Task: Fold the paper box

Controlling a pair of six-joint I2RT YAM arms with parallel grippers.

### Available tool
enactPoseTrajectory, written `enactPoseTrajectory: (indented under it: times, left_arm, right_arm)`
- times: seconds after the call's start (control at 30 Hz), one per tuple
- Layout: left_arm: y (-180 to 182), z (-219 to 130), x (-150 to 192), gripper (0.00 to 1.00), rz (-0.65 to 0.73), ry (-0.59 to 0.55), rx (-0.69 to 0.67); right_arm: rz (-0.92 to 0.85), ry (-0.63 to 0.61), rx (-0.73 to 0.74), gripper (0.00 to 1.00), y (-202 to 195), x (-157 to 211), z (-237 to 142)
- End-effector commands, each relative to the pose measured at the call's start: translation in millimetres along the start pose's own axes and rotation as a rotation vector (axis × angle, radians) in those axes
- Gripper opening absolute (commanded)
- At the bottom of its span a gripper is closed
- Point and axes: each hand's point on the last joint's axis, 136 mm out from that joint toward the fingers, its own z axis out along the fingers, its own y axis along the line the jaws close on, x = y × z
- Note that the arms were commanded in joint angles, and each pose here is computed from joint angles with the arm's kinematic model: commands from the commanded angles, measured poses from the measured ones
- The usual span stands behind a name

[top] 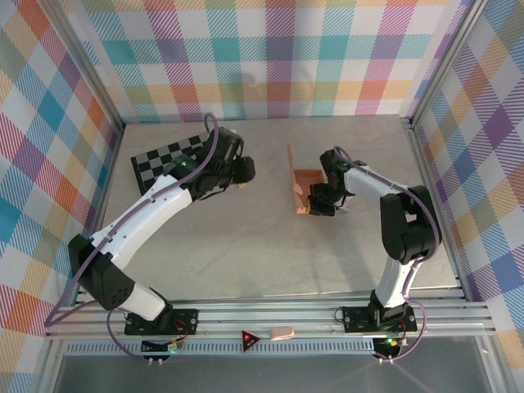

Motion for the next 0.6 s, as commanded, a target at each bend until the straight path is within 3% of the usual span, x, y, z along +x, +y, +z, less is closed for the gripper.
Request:
enactPoseTrajectory:
  times: [0.0, 0.1, 0.37, 0.57]
  left_arm:
    - [1, -6, 21, 0.46, -0.009, 0.052, 0.061]
    - [4, -9, 33, 0.46, -0.011, 0.073, 0.073]
    - [7, -10, 44, 0.45, -0.003, 0.108, 0.081]
    - [4, -8, 44, 0.45, 0.000, 0.115, 0.094]
  right_arm:
    - [0.113, 0.023, 0.004, 0.09, -6, 0, 8]
    - [0.099, 0.026, -0.009, 0.15, -2, -1, 11]
    - [0.035, 0.017, -0.028, 0.48, 6, 5, -5]
    - [-0.075, -0.092, -0.090, 0.61, 14, 2, -49]
